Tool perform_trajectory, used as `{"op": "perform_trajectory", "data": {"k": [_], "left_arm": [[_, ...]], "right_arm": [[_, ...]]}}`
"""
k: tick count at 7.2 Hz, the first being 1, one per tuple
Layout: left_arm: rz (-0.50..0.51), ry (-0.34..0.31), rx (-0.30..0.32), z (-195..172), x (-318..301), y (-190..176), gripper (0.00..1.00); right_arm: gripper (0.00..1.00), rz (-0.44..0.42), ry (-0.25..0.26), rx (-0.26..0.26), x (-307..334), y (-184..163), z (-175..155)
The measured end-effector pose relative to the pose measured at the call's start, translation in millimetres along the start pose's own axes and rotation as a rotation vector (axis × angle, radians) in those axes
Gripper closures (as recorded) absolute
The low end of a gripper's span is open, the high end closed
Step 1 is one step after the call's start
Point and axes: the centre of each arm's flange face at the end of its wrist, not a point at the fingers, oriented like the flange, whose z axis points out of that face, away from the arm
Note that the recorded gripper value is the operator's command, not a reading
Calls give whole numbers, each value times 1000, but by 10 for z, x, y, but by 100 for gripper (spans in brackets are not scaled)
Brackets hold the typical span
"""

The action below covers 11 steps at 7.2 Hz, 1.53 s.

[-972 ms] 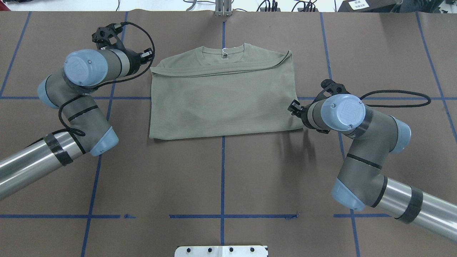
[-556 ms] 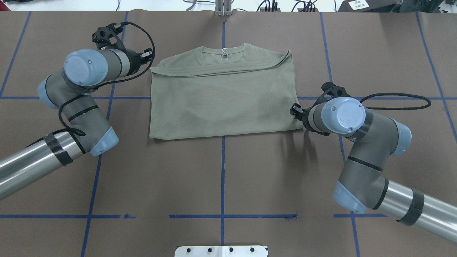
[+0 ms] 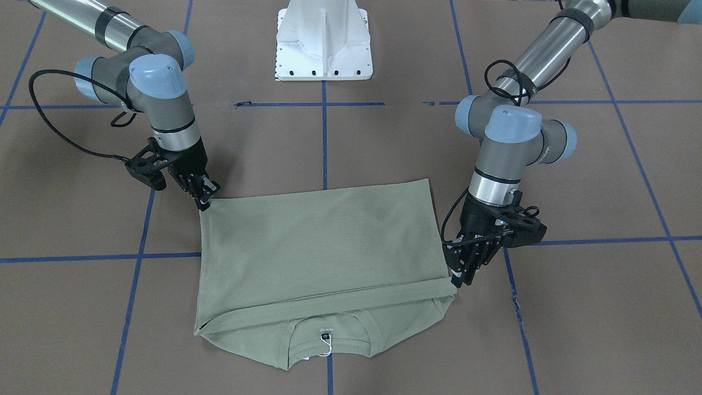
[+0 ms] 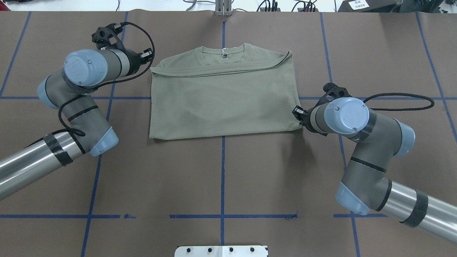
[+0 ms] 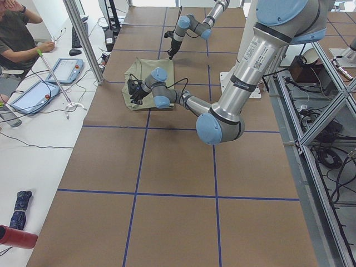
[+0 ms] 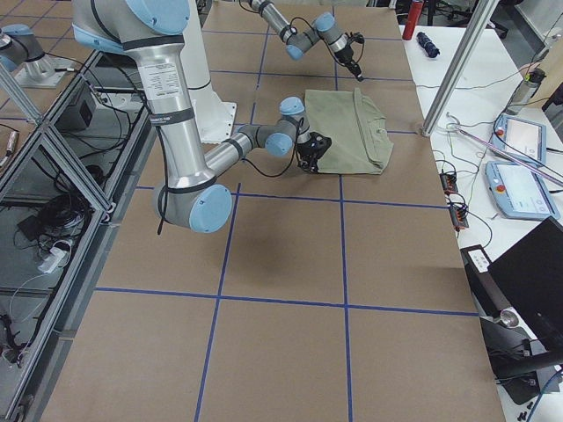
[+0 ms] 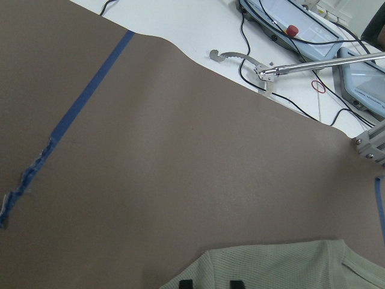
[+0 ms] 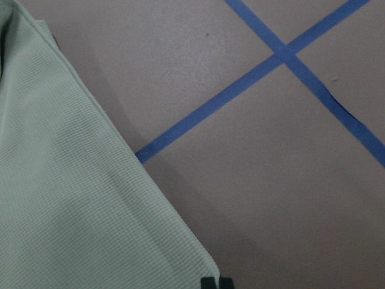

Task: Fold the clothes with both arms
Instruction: 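Grasp the shirt edge with the right gripper and drag it toward the robot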

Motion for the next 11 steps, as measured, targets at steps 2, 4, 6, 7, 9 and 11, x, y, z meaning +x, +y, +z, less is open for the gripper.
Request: {"op": "perform_trajectory", "data": {"k": [2,4,6,7,9,11], "left_arm": [[0,26,-4,-92,98,26,67],[-21,90,-89,-348,275,157,65],[-67,155,-228,-681,422,331,65],[-88,175,-275,-833,434,419,64],[-101,193,-320,-979,443,520,63],[-116,198,-351,-1022,477,636,62]], "right_arm": [[100,7,-35,-79,262,82,-512],[100,56,-34,-179,712,528,-1027],[100,53,21,-270,1097,1059,-1231],[100,38,49,-311,1223,1301,-1267],[100,-3,106,-378,1451,1715,-1275],[70,-21,152,-415,1632,1978,-1271]]}}
